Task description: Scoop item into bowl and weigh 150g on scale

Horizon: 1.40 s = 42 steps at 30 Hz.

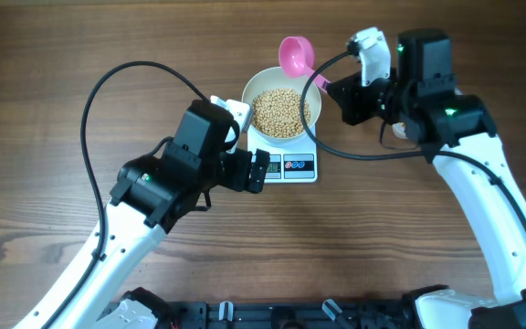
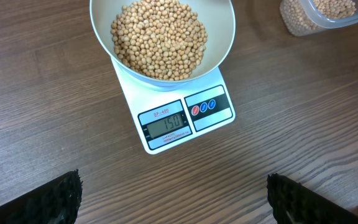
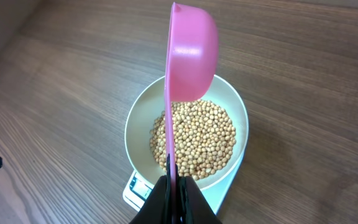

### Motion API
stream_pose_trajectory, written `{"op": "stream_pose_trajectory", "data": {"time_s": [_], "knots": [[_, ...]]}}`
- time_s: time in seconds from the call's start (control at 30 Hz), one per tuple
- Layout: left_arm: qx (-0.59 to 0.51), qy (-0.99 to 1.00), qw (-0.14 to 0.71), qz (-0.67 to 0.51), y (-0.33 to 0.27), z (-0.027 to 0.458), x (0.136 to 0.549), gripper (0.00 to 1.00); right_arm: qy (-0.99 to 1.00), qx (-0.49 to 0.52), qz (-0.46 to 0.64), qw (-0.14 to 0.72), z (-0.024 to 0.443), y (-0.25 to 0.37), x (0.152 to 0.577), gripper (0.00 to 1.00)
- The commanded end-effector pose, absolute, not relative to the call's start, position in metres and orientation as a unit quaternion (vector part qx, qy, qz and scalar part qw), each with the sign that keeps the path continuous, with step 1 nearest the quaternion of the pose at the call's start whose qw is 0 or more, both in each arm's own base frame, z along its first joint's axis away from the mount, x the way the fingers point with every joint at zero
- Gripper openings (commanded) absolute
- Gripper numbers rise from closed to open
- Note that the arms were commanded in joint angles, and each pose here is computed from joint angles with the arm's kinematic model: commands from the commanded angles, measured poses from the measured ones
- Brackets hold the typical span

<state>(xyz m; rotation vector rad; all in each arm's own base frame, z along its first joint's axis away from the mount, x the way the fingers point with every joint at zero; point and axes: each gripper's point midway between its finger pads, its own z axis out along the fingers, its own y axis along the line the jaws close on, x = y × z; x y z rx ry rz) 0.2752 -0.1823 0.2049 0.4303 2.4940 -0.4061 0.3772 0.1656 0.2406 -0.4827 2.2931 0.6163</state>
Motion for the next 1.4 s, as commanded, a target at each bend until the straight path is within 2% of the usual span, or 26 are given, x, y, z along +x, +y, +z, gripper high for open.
{"op": "stream_pose_trajectory", "data": {"time_s": [0.0,0.3,0.57,0.73,1.1,1.37], "knots": [[0.156,0.933,0.288,-0.149,-0.181,0.205,0.275,1.00,0.885,-0.185,0.221,0.366,0.243,0.164,0.386,0.04],[0.156,0.933,0.288,-0.148,-0.181,0.205,0.275,1.00,0.876,-0.185,0.217,0.390,0.253,0.163,0.394,0.04],[0.157,0.933,0.287,-0.148,-0.181,0.204,0.275,1.00,0.887,-0.088,0.053,0.450,0.276,0.098,0.406,0.04],[0.157,0.933,0.287,-0.148,-0.181,0.204,0.275,1.00,0.884,-0.070,0.024,0.461,0.292,0.081,0.389,0.04],[0.157,0.934,0.286,-0.148,-0.182,0.204,0.275,1.00,0.927,0.086,0.010,0.366,0.256,0.008,0.360,0.04],[0.157,0.934,0.286,-0.148,-0.181,0.204,0.275,1.00,0.946,0.149,0.004,0.289,0.221,-0.037,0.344,0.04]]}}
